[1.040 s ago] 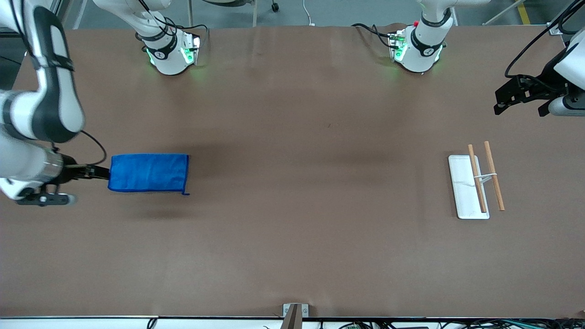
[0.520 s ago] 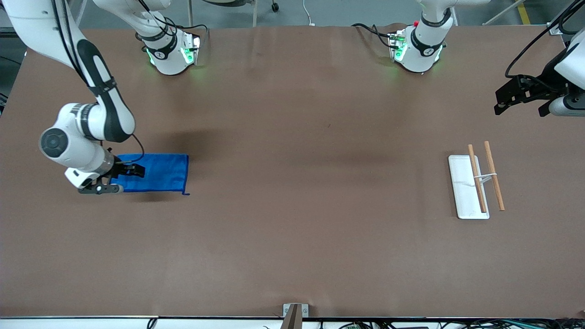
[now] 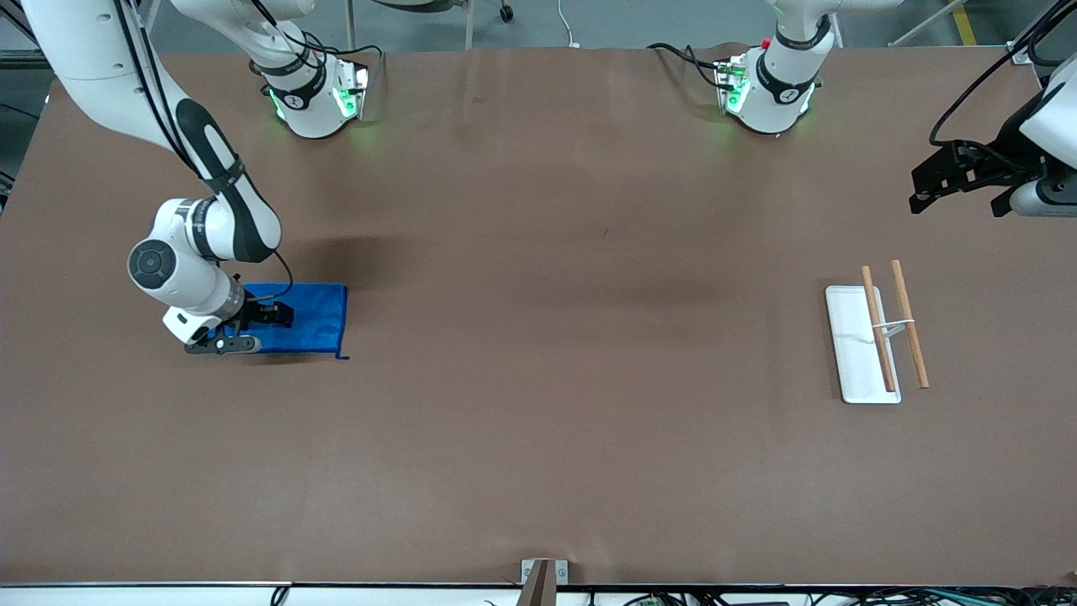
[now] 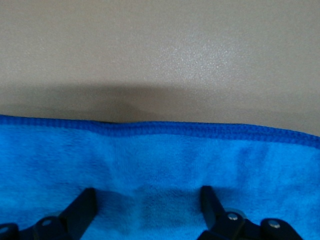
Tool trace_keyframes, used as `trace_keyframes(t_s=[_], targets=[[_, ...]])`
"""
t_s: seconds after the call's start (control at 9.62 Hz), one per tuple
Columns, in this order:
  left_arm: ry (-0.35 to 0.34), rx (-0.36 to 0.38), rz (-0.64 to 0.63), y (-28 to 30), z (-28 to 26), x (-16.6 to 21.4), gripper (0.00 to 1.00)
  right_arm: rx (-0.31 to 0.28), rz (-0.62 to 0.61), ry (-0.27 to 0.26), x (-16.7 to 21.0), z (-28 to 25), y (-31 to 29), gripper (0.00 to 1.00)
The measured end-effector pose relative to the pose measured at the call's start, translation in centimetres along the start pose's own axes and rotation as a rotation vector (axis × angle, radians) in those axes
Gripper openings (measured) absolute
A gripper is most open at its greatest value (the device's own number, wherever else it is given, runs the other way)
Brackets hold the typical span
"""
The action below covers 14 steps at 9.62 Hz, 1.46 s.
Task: Right arm passes towel to left arm to hang
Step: 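Close the right gripper on the towel edge and start lifting, then lift the towel with the right gripper while the left gripper approaches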
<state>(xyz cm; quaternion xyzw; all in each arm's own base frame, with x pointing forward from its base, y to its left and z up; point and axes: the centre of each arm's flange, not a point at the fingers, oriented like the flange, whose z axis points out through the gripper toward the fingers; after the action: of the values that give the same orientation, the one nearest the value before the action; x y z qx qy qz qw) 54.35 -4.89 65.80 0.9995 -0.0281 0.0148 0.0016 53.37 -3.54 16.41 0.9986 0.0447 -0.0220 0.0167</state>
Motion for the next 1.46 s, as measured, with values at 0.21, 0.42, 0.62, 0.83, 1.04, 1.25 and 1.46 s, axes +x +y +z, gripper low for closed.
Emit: trace_keyframes(t_s=[0.21, 0.42, 0.62, 0.83, 1.04, 1.25, 1.46], targets=[[0.003, 0.0, 0.006, 0.3, 0.0, 0.0, 1.0, 0.001, -0.012, -0.01, 0.1, -0.4, 0.4, 0.49], [0.001, 0.0, 0.014, 0.7, 0.1, 0.0, 1.0, 0.014, -0.016, -0.099, 1.0, -1.6, 0.6, 0.18], [0.0, 0.0, 0.019, 1.0, 0.1, 0.0, 1.0, 0.029, -0.023, -0.176, 3.0, -5.2, 0.4, 0.05], [0.0, 0.0, 0.02, 1.0, 0.1, 0.0, 1.0, 0.078, -0.014, -0.195, 5.1, -9.5, -0.7, 0.05], [-0.004, 0.0, 0.025, 1.3, 0.2, 0.0, 1.0, 0.13, -0.014, -0.199, 6.4, -12.5, -2.2, 0.05], [-0.02, 0.001, 0.031, 1.7, 0.6, -0.3, 1.0, 0.225, -0.011, -0.182, 7.3, -16.2, -4.4, 0.05], [-0.034, -0.003, 0.033, 1.8, 0.9, -1.1, 1.0, 0.376, -0.02, -0.15, 7.4, -21.4, -8.4, 0.05]])
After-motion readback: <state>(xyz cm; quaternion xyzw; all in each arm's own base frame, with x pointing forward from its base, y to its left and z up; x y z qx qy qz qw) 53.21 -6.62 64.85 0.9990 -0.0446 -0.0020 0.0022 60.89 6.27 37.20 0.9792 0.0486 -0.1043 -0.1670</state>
